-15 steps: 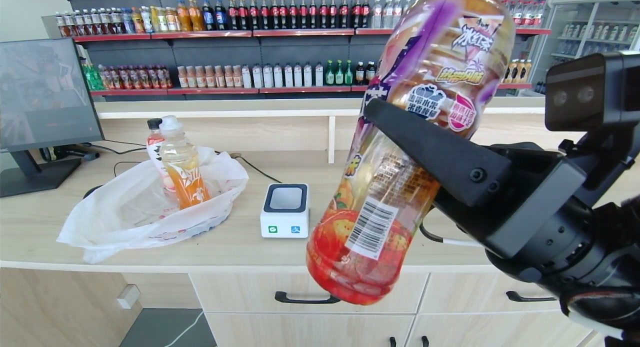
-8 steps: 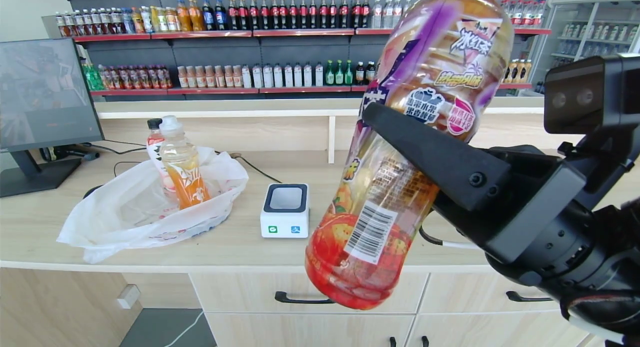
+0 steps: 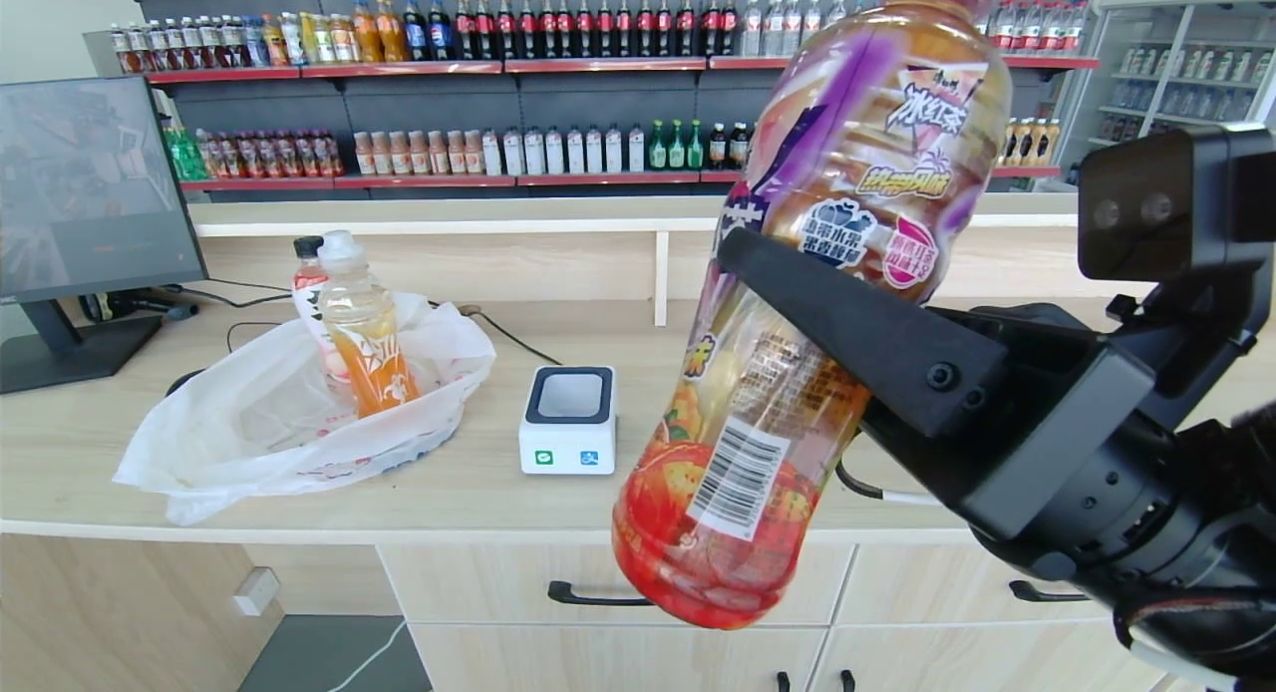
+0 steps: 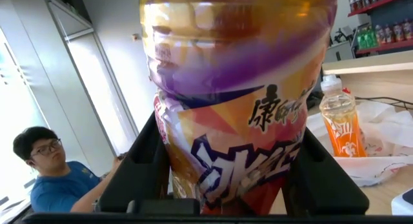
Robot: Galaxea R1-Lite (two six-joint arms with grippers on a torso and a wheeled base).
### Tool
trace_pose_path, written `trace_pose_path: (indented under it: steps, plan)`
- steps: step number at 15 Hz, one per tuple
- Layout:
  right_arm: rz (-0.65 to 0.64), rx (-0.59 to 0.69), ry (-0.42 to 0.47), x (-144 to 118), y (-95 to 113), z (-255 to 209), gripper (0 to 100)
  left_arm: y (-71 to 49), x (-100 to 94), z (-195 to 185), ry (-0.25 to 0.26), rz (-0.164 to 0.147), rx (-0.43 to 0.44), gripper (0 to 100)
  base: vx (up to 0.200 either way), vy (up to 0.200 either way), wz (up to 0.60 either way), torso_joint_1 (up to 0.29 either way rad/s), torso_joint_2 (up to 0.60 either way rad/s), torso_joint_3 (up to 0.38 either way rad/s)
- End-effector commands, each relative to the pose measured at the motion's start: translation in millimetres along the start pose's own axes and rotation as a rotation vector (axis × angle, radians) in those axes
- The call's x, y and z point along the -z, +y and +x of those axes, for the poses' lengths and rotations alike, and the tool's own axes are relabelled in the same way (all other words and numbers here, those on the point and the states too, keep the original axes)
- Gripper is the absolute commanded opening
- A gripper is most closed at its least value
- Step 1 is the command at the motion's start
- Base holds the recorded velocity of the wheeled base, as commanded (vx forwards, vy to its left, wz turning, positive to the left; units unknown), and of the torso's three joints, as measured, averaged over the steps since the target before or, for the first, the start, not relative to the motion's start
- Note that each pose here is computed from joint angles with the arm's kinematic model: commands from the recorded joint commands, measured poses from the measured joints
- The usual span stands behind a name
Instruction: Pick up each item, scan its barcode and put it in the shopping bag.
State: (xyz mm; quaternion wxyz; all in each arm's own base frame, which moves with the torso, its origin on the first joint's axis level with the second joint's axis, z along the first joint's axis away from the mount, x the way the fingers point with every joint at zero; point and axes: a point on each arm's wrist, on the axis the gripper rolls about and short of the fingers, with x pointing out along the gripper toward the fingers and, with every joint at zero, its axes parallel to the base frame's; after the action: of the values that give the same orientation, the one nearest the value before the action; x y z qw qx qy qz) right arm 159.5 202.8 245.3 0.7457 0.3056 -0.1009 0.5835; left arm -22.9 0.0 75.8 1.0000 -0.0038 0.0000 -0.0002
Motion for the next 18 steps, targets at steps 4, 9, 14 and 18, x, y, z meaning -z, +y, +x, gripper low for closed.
trace_pose_path:
  steps: [4, 9, 14, 18]
  plan:
    - [-0.097, 0.106, 0.038, 4.8, -20.1, -17.8, 0, 0.0, 0.1, 0.0, 0.000, 0.005, 0.001, 100, 0.000, 0.000, 0.00, 0.000, 0.00, 0.000]
    - [-0.272, 0.188, 0.072, 2.6, -31.8, -37.8, 0, 0.0, 0.1, 0.0, 0.000, 0.003, 0.001, 100, 0.000, 0.000, 0.00, 0.000, 0.00, 0.000]
    - [-0.702, 0.681, 0.099, -0.4, -57.5, -77.8, 0, 0.0, 0.1, 0.0, 0.000, 0.005, 0.001, 100, 0.000, 0.000, 0.00, 0.000, 0.00, 0.000]
    - [-0.752, 0.787, 0.166, 4.8, -58.6, -99.0, 0, 0.0, 0.5, 0.1, 0.002, 0.005, 0.001, 100, 0.000, 0.000, 0.00, 0.000, 0.00, 0.000]
